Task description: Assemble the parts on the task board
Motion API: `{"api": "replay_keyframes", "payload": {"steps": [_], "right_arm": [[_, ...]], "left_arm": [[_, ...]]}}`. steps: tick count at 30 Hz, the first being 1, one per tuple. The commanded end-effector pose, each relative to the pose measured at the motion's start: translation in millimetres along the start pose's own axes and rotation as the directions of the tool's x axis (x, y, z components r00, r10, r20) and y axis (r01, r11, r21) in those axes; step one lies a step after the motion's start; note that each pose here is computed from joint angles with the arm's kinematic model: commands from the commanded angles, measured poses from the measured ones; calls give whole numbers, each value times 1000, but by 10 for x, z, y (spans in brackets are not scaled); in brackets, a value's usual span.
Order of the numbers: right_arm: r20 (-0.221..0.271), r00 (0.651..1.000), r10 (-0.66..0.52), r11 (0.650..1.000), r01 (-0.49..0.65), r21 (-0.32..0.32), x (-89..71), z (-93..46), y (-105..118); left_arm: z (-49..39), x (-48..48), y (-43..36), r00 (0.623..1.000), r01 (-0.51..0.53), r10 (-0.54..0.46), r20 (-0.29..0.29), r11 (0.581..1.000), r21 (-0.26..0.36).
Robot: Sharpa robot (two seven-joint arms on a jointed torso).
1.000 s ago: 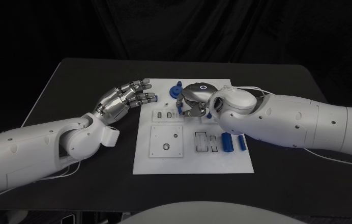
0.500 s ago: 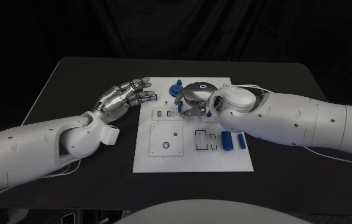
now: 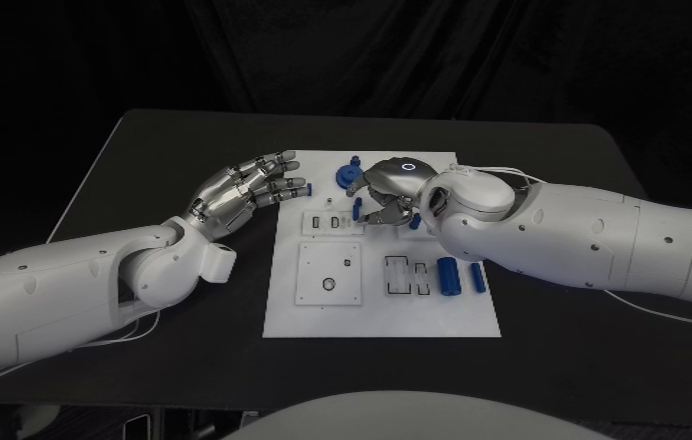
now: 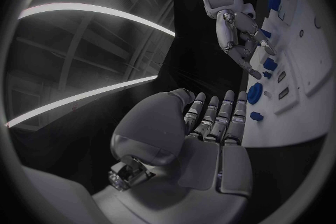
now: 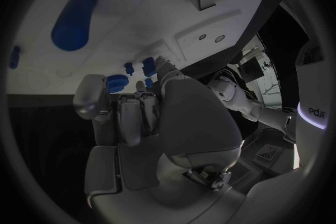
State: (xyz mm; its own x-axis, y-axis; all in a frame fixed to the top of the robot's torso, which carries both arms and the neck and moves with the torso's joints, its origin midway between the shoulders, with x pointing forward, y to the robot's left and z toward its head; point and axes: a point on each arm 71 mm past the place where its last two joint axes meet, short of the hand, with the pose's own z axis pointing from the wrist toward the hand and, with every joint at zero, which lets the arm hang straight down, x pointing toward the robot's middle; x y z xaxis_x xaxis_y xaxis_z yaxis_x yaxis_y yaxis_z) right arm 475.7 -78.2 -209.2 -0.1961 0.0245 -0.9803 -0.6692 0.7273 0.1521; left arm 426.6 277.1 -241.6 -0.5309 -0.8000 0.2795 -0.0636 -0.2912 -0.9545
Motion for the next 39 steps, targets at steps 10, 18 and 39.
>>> {"api": "replay_keyframes", "payload": {"steps": [10,18,39], "right_arm": [[315,947,59,996,-35,-81,-467,-413,-230],[343,905,251,964,-267,0,-466,-752,-640],[455,722,522,752,-641,155,-183,-1137,-1283]], "left_arm": [[-55,28,-152,994,-76,69,87,993,87],[148,90,-319,979,-197,196,53,980,22],[902,54,-244,793,-608,561,-236,747,-268]]}}
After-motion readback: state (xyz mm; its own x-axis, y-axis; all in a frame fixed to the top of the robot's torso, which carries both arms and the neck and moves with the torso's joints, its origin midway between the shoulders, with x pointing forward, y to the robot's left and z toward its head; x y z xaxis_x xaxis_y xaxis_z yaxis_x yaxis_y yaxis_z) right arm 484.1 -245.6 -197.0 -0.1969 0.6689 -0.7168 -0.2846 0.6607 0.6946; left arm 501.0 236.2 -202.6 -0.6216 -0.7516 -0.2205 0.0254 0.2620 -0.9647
